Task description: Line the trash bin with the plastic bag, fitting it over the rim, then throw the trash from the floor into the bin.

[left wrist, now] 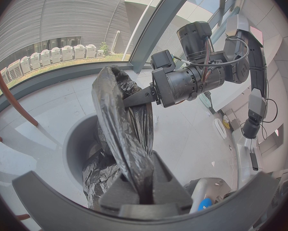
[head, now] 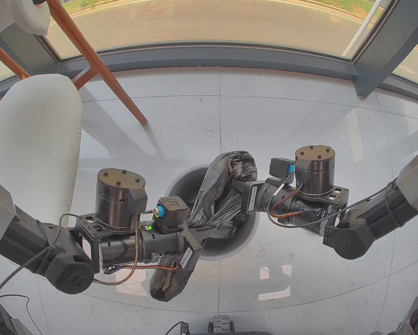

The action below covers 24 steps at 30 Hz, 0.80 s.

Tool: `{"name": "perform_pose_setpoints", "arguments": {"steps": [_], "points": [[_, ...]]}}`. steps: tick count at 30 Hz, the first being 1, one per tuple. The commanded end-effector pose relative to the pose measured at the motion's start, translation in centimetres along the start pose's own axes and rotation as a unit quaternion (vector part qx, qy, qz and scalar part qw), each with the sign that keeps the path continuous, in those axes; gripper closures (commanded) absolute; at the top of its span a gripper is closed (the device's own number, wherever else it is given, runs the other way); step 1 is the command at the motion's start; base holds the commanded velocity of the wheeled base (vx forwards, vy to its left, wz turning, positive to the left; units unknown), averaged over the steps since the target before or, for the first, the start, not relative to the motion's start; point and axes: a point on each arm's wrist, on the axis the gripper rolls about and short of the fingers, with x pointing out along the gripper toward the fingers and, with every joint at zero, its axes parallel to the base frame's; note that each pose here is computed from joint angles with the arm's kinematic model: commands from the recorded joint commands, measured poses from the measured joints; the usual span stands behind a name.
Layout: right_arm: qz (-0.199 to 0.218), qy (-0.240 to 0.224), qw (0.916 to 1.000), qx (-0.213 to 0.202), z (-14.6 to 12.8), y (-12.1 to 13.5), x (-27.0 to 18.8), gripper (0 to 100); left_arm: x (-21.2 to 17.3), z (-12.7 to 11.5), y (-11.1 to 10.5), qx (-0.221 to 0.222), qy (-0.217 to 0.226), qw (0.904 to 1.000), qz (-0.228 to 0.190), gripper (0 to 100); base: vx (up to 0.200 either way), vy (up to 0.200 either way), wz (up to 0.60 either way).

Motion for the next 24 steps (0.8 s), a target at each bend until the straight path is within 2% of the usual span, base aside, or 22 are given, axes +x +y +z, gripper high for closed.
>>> {"name": "perform_pose_setpoints", "arguments": {"steps": [1,4,14,18,24], "points": [[-0.015,-0.023,0.9996,-0.004,1.5,-1.3,0.0,100,1.2,0.1,0.3,-0.001,-0.001,1.0,0.0,0,0.0,0.0,0.0],[-0.023,-0.033,0.9992,-0.002,2.1,-2.2,0.0,100,1.6,-0.1,0.4,-0.005,0.003,1.0,-0.002,0,0.0,0.0,0.0],[-0.016,-0.035,0.9993,-0.003,2.2,-1.6,0.0,100,3.7,-1.5,0.8,-0.026,0.028,0.9992,-0.001,0,0.0,0.0,0.0],[-0.018,-0.034,0.9993,-0.002,2.1,-1.8,-0.1,100,4.1,-0.9,1.4,-0.027,0.019,0.9993,0.014,0,0.0,0.0,0.0],[-0.022,-0.029,0.9993,-0.001,2.1,-2.1,-0.9,100,3.8,-0.2,1.5,-0.051,0.009,0.9978,0.04,0,0.0,0.0,0.0]]}}
